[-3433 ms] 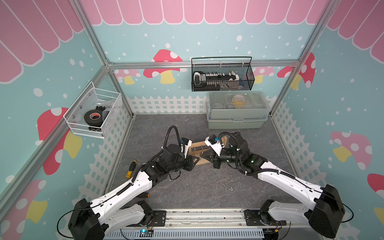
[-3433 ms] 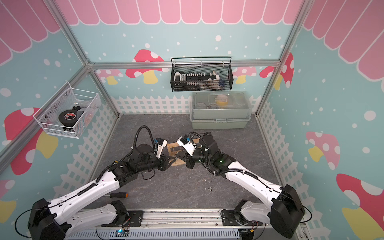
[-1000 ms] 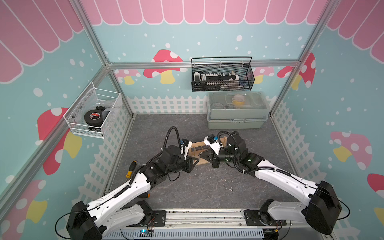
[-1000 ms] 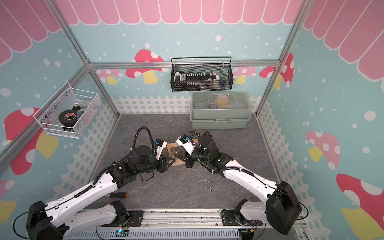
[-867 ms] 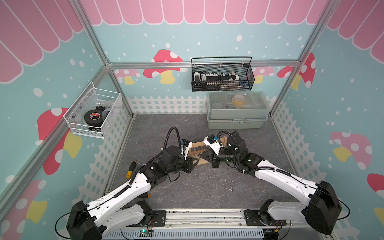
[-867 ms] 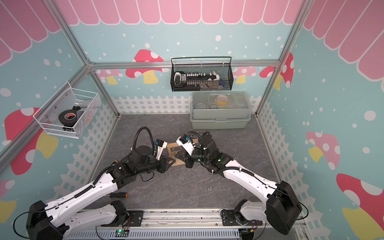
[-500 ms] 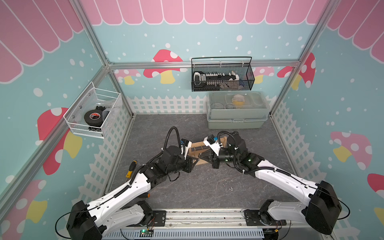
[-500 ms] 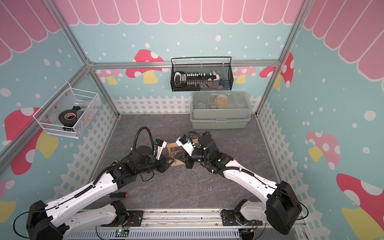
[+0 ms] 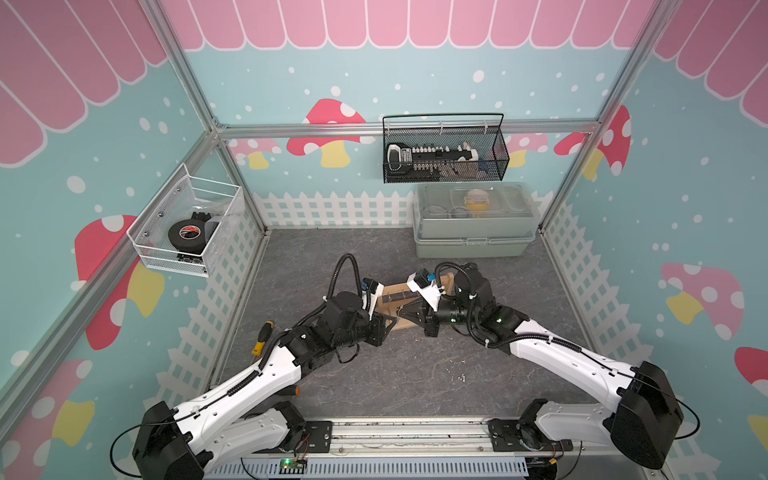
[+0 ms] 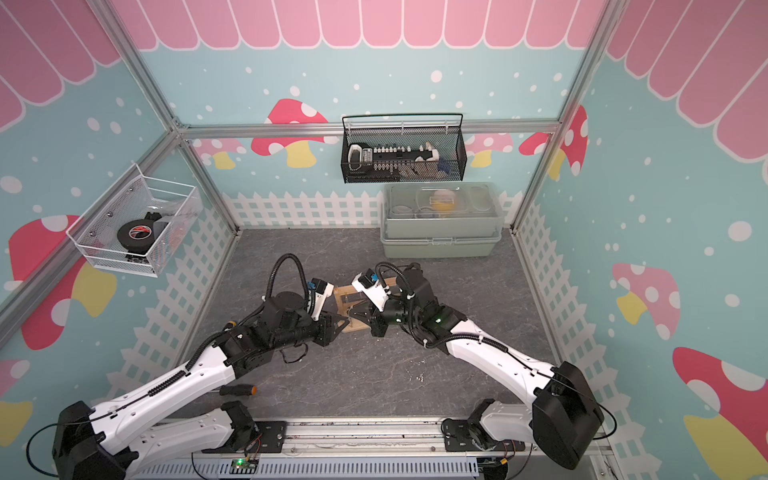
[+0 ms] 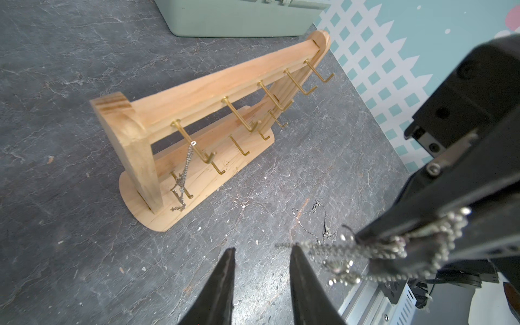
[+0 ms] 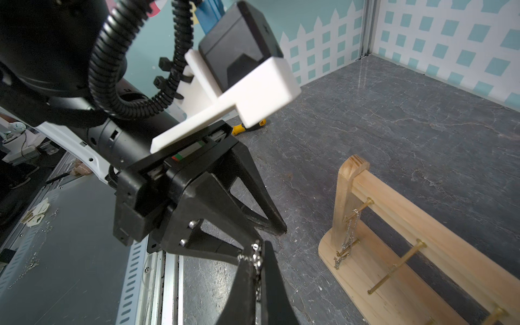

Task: Hang the necklace on the jewelry display stand
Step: Hang the necklace on the stand.

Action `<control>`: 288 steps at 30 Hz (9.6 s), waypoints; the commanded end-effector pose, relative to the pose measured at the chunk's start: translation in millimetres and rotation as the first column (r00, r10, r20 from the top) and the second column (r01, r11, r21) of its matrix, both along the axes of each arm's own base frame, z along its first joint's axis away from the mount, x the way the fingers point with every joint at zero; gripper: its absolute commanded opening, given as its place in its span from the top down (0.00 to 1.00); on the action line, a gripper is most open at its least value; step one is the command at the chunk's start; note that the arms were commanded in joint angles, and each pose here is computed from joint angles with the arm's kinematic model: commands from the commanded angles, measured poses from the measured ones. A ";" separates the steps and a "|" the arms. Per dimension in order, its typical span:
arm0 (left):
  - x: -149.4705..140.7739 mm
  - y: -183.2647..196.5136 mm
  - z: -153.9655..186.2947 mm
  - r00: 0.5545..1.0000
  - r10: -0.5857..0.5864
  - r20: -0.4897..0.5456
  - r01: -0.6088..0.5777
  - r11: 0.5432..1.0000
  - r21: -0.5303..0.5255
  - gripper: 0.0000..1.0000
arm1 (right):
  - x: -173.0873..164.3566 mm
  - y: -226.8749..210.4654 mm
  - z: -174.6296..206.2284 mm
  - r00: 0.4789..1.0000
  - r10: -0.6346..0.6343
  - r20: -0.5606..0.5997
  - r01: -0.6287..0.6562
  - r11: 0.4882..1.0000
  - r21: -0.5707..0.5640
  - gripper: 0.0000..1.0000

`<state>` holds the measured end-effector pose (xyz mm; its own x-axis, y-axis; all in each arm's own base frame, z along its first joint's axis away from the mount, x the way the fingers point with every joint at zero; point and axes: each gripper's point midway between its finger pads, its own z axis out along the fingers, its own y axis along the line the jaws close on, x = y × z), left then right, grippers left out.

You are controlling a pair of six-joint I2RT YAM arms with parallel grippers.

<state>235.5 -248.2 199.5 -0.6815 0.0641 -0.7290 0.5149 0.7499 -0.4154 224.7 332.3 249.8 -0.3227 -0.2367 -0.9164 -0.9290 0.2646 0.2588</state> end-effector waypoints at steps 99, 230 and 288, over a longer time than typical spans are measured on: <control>22.3 -23.1 33.4 0.986 0.007 0.166 -0.006 1.000 -0.007 0.90 | 4.7 -7.5 4.0 0.997 0.052 -0.062 -0.046 0.994 0.101 0.96; 37.8 10.4 2.9 0.969 0.230 0.094 -0.243 0.956 0.165 0.75 | 60.8 -47.6 -65.6 0.981 -0.178 -0.074 0.171 0.981 -0.087 0.77; 53.7 74.9 -62.6 0.880 0.461 -0.112 -0.455 0.887 0.078 0.71 | 101.6 -3.6 -97.6 0.868 -0.450 0.211 0.439 0.893 0.098 0.83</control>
<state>288.0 -174.9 135.3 -0.7359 -0.2431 -0.6319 0.0539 0.9093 -0.4126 323.9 321.5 145.7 -0.1881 -0.0896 -0.9781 -0.7453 0.6616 0.0828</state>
